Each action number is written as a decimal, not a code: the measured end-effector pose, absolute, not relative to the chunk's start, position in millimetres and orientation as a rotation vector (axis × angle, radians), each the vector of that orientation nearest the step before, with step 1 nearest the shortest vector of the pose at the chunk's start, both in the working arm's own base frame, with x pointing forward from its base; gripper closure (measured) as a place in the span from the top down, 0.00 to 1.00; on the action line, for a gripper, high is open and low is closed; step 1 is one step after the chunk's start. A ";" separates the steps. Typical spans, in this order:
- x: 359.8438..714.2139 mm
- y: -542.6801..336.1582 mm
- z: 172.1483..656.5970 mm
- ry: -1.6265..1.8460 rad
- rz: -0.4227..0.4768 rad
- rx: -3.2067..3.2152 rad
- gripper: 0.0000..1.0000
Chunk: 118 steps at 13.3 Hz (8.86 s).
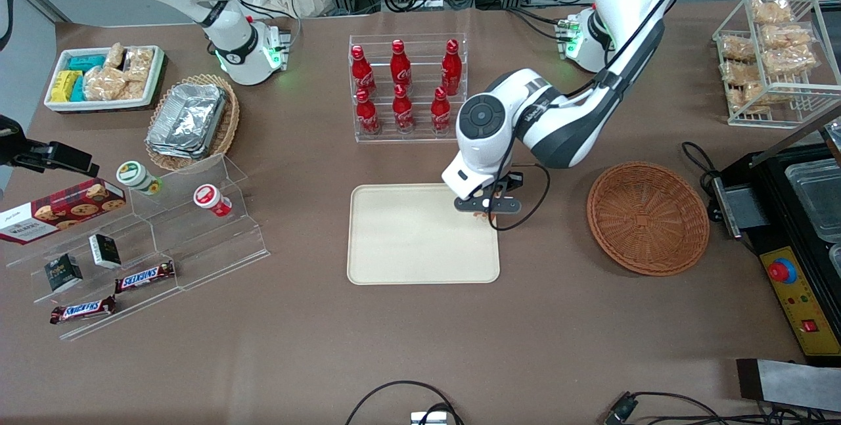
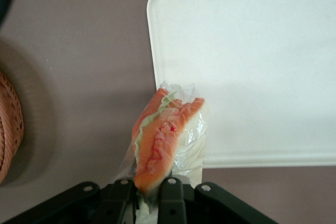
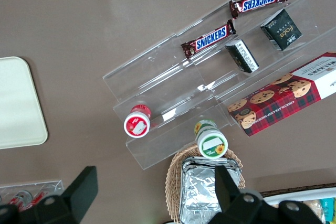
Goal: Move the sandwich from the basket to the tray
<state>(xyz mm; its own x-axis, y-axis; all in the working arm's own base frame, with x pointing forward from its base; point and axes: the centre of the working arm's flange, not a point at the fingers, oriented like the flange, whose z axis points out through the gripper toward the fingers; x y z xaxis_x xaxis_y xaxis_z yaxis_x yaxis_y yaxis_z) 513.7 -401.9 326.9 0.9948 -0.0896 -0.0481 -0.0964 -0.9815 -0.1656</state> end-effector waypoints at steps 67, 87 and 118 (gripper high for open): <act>640.5 -140.9 548.1 -0.306 0.034 -3.011 1.00; 510.4 -24.5 654.9 0.171 0.083 -3.041 1.00; 497.3 -28.9 654.5 -0.042 0.118 -3.137 1.00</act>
